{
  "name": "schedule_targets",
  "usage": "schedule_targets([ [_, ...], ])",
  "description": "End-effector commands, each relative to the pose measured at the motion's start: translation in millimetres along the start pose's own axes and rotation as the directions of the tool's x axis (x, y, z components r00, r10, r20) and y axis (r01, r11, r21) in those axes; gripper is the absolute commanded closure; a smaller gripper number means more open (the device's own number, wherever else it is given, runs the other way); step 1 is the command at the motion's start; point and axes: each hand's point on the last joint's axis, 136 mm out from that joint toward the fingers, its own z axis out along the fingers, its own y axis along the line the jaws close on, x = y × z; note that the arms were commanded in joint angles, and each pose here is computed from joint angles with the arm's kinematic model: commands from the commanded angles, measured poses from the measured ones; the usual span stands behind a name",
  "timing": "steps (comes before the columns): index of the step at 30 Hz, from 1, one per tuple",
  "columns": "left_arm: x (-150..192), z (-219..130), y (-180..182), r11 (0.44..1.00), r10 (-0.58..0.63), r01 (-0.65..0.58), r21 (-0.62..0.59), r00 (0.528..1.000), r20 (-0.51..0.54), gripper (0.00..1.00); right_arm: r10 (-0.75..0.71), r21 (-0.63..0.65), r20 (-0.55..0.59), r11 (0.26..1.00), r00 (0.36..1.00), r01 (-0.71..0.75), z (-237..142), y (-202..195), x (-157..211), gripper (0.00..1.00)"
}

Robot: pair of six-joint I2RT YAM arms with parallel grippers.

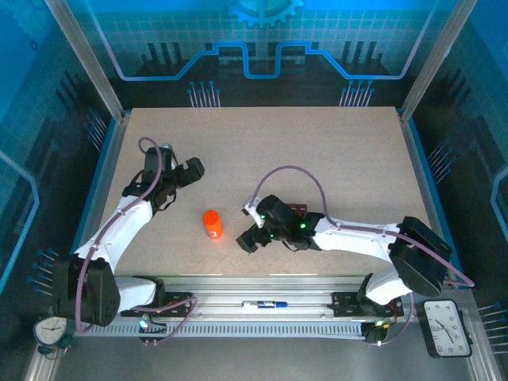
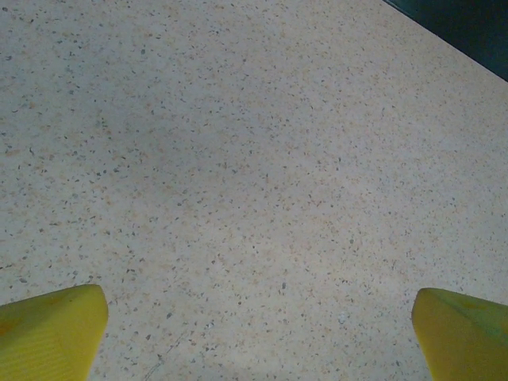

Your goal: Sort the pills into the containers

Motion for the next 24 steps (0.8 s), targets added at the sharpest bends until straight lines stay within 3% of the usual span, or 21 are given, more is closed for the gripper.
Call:
schedule_targets([
  [1,-3.7,-3.7,3.6,1.0,-0.012,0.013,-0.027,1.0,0.014,0.01,-0.068,0.009,0.109,0.998,0.992,0.068,6.7,19.9,-36.4,0.0],
  [11,-31.2,1.8,13.7,0.996,-0.064,0.067,-0.057,0.997,0.042,0.01,-0.185,-0.005,0.194,0.982,0.963,0.19,43.7,60.3,-66.4,0.0],
  [24,-41.2,8.1,21.4,0.994,-0.085,0.087,-0.067,0.996,0.042,0.01,-0.22,0.1,0.173,0.974,0.96,0.205,92.6,49.3,-70.1,0.0],
])
